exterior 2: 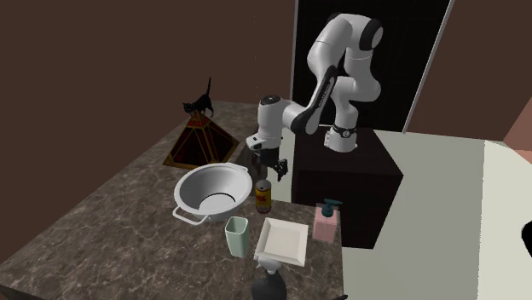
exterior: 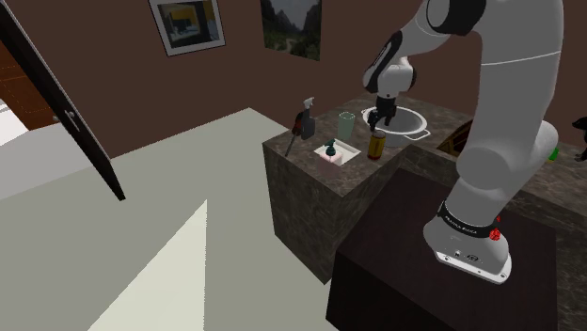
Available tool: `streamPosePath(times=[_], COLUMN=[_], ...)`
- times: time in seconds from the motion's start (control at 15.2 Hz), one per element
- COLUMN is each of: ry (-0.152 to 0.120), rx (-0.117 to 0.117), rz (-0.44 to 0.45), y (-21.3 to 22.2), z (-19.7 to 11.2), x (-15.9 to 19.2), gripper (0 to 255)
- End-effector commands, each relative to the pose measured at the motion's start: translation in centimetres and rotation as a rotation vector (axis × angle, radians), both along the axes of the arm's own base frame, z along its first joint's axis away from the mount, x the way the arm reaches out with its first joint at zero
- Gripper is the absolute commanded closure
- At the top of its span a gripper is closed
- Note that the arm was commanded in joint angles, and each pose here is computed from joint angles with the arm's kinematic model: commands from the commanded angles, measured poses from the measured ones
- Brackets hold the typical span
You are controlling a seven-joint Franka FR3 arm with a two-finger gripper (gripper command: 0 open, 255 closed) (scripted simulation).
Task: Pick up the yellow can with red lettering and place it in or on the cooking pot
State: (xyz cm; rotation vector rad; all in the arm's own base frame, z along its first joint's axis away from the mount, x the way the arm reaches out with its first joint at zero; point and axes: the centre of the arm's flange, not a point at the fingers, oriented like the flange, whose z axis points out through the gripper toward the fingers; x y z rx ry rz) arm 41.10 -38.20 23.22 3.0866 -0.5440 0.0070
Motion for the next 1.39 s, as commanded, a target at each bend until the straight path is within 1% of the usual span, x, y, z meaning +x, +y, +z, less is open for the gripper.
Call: streamPosePath(times=[0.0,0.07,0.13,0.59,1.12,1.19,1.32], ry=[0.002,0.003,0.003,0.003,0.003,0.003,0.002], rx=[0.007,0.01,0.01,0.01,0.01,0.011,0.011], rz=[-0.02,-0.03,-0.03,-0.03,-0.03,-0.031,-0.031], y=[-1.7,-2.6,-2.7,-2.6,-2.6,-2.6,-2.7], z=[-2.2,-3.2,-3.3,-7.3,-7.3,-7.5,-7.1], x=[0.1,0.1,0.1,0.1,0.1,0.5,0.3], gripper=[0,0,0,0,0,255,255])
